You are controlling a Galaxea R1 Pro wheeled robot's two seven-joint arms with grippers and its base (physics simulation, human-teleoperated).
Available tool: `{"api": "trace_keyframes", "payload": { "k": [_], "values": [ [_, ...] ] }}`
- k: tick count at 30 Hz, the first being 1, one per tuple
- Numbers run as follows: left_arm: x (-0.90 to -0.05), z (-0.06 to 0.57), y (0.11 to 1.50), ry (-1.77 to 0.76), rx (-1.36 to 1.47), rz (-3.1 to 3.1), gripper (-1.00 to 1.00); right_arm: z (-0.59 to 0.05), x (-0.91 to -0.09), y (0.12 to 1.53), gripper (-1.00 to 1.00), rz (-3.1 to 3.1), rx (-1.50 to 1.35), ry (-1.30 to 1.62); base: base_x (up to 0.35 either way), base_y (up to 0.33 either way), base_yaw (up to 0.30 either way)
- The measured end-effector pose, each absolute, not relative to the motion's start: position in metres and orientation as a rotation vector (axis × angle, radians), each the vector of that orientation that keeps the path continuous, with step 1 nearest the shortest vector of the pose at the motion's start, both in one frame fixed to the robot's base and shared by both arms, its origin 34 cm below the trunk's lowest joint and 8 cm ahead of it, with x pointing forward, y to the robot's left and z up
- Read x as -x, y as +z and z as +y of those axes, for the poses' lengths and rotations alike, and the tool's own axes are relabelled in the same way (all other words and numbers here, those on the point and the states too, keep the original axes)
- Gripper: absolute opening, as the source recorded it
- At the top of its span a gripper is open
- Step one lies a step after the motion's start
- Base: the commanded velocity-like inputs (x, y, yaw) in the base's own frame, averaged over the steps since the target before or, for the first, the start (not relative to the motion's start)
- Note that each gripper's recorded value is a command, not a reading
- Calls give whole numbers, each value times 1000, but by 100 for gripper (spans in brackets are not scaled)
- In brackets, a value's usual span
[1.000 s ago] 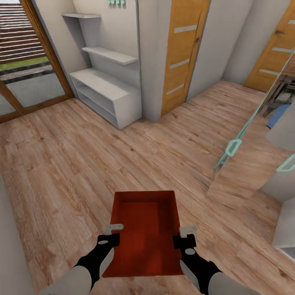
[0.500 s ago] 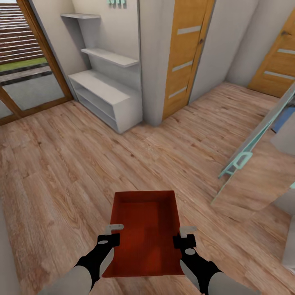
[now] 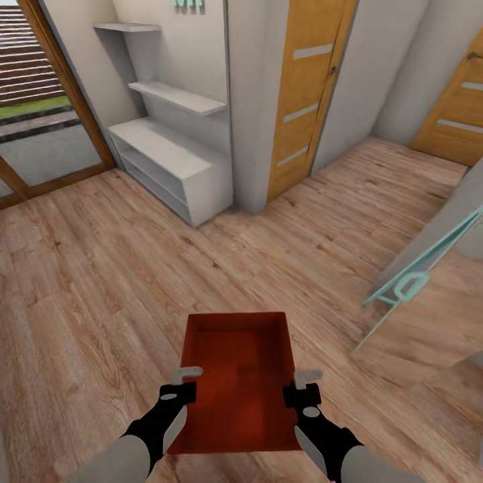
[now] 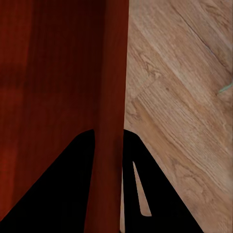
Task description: Move the two storage containers from the living room to the garage. In the garage, place one container on the floor and stack the other container on top of it (either order is fine).
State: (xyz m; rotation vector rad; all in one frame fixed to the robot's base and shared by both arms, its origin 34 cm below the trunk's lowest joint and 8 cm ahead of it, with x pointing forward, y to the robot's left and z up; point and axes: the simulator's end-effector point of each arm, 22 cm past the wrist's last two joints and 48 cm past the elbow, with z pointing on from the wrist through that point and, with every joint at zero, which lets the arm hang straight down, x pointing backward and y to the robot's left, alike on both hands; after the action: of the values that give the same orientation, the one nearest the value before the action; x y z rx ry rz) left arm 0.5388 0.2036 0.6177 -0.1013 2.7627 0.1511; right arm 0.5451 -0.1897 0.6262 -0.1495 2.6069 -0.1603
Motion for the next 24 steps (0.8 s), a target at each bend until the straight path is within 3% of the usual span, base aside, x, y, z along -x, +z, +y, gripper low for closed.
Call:
{"api": "trace_keyframes", "payload": {
  "k": [24],
  "values": [
    [-539, 203, 618, 151, 101, 2763, -100, -190, -545, 626, -100, 2607, 149, -160, 326, 0, 0]
  ]
}}
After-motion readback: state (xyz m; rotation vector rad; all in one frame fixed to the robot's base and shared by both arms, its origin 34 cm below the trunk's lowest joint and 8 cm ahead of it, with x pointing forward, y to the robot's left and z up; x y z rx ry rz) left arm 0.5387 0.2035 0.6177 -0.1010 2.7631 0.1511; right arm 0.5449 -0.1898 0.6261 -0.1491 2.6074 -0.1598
